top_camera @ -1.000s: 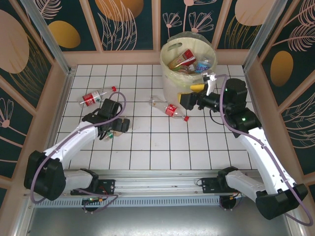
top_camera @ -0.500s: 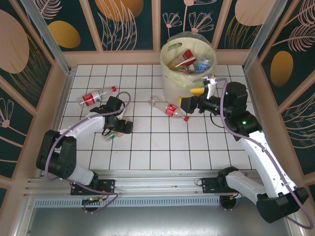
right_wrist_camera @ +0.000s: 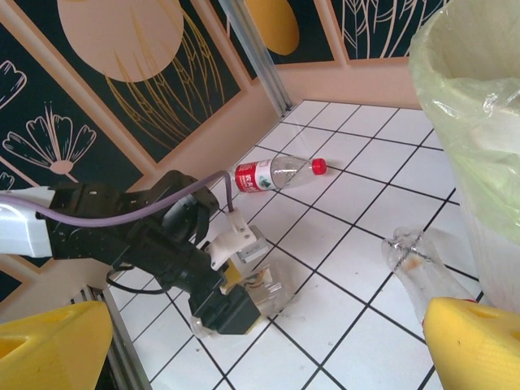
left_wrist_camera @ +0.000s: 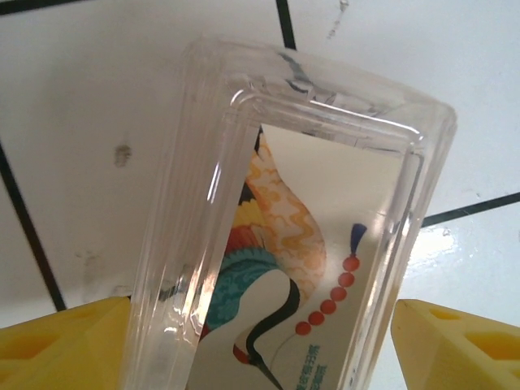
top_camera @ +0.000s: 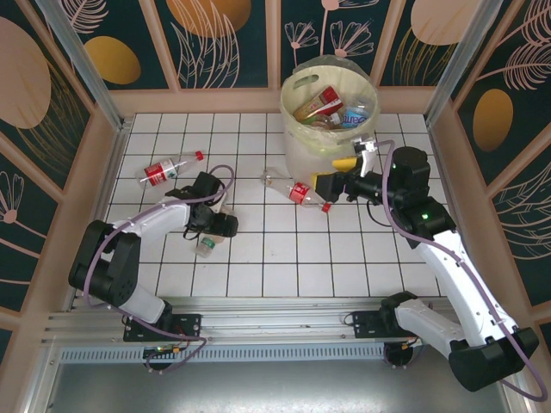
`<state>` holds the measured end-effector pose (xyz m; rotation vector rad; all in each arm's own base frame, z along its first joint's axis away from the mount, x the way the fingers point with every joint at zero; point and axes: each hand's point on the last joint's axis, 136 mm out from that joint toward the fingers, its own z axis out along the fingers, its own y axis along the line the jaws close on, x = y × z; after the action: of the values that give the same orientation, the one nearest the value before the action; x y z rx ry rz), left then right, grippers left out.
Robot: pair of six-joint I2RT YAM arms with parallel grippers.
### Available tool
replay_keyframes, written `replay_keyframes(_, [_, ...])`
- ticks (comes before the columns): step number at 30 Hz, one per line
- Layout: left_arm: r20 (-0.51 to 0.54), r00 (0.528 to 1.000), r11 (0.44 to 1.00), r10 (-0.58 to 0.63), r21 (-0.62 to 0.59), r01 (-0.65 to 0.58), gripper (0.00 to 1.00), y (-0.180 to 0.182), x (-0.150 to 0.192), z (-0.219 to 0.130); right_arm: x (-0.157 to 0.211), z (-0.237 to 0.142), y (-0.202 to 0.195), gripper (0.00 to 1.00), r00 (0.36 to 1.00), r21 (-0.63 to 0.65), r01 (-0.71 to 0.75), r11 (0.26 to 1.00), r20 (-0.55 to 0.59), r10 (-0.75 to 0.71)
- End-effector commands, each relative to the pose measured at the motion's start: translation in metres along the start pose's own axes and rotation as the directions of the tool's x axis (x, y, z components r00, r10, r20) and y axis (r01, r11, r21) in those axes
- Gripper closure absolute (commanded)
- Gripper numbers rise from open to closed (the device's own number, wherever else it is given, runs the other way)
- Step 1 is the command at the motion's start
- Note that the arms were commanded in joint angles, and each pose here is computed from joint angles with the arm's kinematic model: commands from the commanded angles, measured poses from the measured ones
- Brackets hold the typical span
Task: Put the plastic bottles in the bin
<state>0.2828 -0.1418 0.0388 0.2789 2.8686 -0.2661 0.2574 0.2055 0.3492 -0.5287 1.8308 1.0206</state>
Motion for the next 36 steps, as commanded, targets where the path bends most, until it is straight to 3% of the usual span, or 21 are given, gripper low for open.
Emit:
replay_keyframes(1, [-0.021,0.999,0.999,-0.035,-0.024,0.035,0.21,0.002,0.008,0.006,-0.003,-0.006,0.01,0.01,1.0,-0.025,0.013,1.0,0.025,-0.012])
replay_keyframes(9, [0.008,1.0,1.0,-0.014,0.002,0.014,0.42,-0.014,0.005,0.003,0.005,-0.008,0.009,0.01,0.999,-0.028,-0.042,0.999,0.025,0.043])
replay_keyframes(14, [0.162,0.987,0.987,0.003,0.158,-0.029,0.44,-0.054,-0.023,-0.024,0.014,-0.006,-0.006,0.02,0.978,0.025,-0.204,0.979,0.042,0.203])
replay_keyframes(20, [0.425,0.905,0.923,0.018,0.34,-0.179,0.43,-0.115,-0.06,-0.083,0.025,-0.003,-0.01,0.02,0.945,0.005,-0.322,0.947,0.062,0.321])
replay_keyframes(26, [0.594,0.805,0.829,-0.019,0.459,-0.32,0.43,-0.16,-0.071,-0.129,0.032,0.005,-0.006,0.01,0.939,-0.054,-0.34,0.939,0.04,0.343])
replay_keyframes(29, [0.642,0.765,0.784,-0.039,0.495,-0.375,0.42,-0.178,-0.071,-0.146,0.033,0.01,-0.003,0.01,0.941,-0.072,-0.335,0.939,0.029,0.338])
replay_keyframes(36, [0.676,0.736,0.718,-0.04,0.531,-0.449,0.43,-0.218,-0.069,-0.161,0.037,0.028,0.004,0.01,0.944,-0.081,-0.329,0.941,-0.009,0.329])
